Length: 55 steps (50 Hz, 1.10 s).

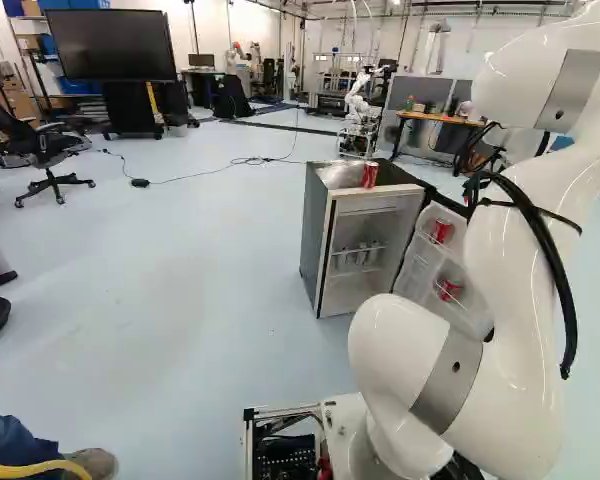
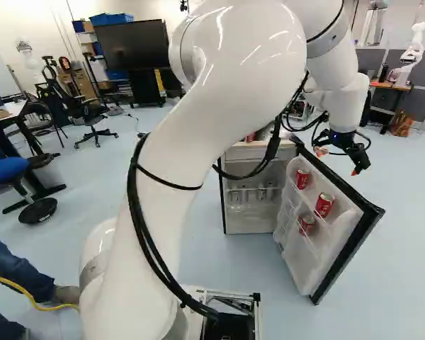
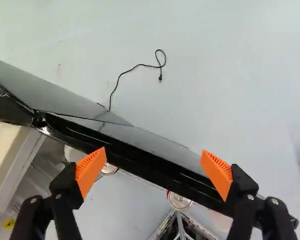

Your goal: Grab a drink from the fridge

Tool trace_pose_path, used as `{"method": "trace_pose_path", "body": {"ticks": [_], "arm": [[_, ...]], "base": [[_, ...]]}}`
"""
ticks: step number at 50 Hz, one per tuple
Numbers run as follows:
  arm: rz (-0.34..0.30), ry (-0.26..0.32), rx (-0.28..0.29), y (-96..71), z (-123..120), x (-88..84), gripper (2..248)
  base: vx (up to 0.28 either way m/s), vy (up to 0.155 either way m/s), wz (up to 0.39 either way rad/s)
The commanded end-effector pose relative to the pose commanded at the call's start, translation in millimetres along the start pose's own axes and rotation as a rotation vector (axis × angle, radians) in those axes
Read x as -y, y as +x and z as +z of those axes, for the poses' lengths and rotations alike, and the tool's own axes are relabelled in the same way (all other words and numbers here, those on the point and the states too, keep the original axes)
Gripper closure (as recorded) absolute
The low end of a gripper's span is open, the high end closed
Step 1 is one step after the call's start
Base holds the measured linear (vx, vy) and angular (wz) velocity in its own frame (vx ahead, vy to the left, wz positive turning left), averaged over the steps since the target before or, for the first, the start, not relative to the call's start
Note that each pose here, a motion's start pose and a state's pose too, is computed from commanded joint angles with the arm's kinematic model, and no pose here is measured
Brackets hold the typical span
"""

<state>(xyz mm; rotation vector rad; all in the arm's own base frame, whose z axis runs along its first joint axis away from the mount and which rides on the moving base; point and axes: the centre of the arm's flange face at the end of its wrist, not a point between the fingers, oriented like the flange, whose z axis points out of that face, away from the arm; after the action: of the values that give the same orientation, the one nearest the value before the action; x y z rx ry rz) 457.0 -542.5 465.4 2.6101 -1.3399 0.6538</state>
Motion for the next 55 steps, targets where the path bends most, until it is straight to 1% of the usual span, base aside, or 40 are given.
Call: {"method": "trace_pose_path", "body": {"ticks": [12,24,42,48,55], "arm": [[0.017,-0.007,-0.018,14.5,8,-13.3,3],[0.04,-0.018,-0.029,25.4,13,-32.4,3],[0.077,-0.034,0.003,34.6,19,-63.8,3],[0.082,-0.035,0.02,34.4,20,-67.8,3],[0.082,-0.035,0.038,30.7,18,-67.1,3]], "base": [[0.0,0.0,0.0],[0.0,0.0,0.0],[0.0,0.0,0.0],[0.0,0.0,0.0],[0.0,0.0,0.0]]}}
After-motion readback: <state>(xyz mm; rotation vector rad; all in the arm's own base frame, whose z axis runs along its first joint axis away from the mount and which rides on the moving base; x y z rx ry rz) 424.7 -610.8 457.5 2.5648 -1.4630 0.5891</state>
